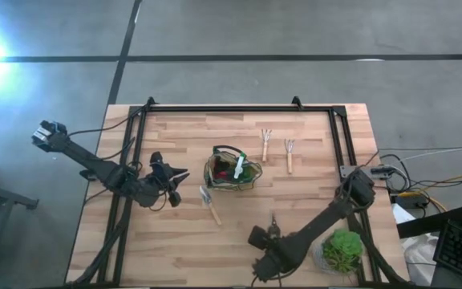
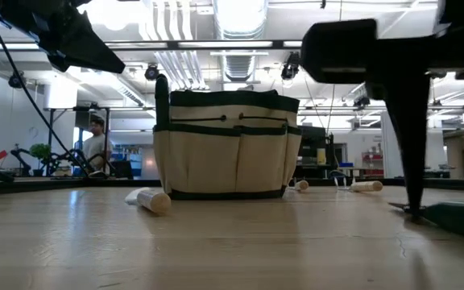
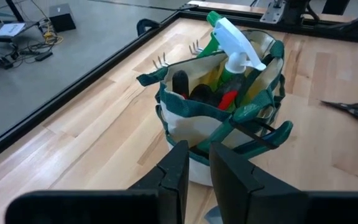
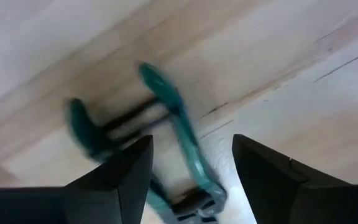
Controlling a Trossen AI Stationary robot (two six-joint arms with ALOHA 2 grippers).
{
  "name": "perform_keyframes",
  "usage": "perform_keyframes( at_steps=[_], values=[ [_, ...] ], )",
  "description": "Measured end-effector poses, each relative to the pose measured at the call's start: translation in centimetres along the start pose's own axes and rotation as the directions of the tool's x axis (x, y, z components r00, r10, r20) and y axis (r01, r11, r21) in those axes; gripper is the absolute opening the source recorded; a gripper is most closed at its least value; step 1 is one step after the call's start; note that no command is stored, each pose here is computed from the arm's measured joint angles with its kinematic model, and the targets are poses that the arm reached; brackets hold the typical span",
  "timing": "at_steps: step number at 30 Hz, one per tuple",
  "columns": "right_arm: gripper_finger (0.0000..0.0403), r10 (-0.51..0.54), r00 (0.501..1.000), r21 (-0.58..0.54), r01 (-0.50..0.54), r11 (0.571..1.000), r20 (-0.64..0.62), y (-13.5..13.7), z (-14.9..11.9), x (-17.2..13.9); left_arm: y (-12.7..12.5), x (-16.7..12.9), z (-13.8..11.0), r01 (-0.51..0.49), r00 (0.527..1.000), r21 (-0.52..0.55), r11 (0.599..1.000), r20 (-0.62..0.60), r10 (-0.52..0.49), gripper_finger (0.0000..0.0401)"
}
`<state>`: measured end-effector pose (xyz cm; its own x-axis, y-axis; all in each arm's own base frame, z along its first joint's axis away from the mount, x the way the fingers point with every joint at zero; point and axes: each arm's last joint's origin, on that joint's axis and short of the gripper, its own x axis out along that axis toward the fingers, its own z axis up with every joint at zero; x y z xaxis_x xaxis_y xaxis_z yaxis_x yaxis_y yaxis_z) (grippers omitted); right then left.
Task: Pick & Place Garden tools in Gardening bag
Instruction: Put the green shear scissors into the white gardening bag
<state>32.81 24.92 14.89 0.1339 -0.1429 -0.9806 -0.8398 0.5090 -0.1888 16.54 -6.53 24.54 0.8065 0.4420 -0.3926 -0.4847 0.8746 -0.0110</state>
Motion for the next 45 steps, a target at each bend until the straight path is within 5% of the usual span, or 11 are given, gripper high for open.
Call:
perform_keyframes(
  at_steps=[11,21,31,37,45],
  values=[
    [0.0190,0.003,0.999,0.130,-0.009,0.991,0.048,-0.3,0.3,0.4,0.0,0.0,0.0,-0.001,1.000,0.001,1.000,0.000,0.001,0.0065],
    [0.0026,0.004,1.000,0.330,-0.014,0.944,0.031,-1.4,-0.4,0.8,0.0,0.0,0.0,-0.001,1.000,0.000,1.000,0.000,0.001,0.0065],
    [0.0015,-0.033,0.997,0.540,-0.010,0.842,0.071,-5.3,-3.2,-2.2,0.0,0.0,0.0,0.000,1.000,0.000,1.000,0.000,0.000,0.0065],
    [0.0015,-0.210,0.965,0.673,0.051,0.738,0.158,-7.3,-5.7,-7.7,0.0,0.0,0.0,0.000,1.000,0.000,1.000,0.000,0.000,0.0065],
    [0.0015,-0.562,0.807,0.851,0.157,0.501,0.182,-6.4,-10.7,-15.0,0.0,0.0,0.0,0.000,1.000,0.000,1.000,0.000,0.000,0.0065]
  ],
)
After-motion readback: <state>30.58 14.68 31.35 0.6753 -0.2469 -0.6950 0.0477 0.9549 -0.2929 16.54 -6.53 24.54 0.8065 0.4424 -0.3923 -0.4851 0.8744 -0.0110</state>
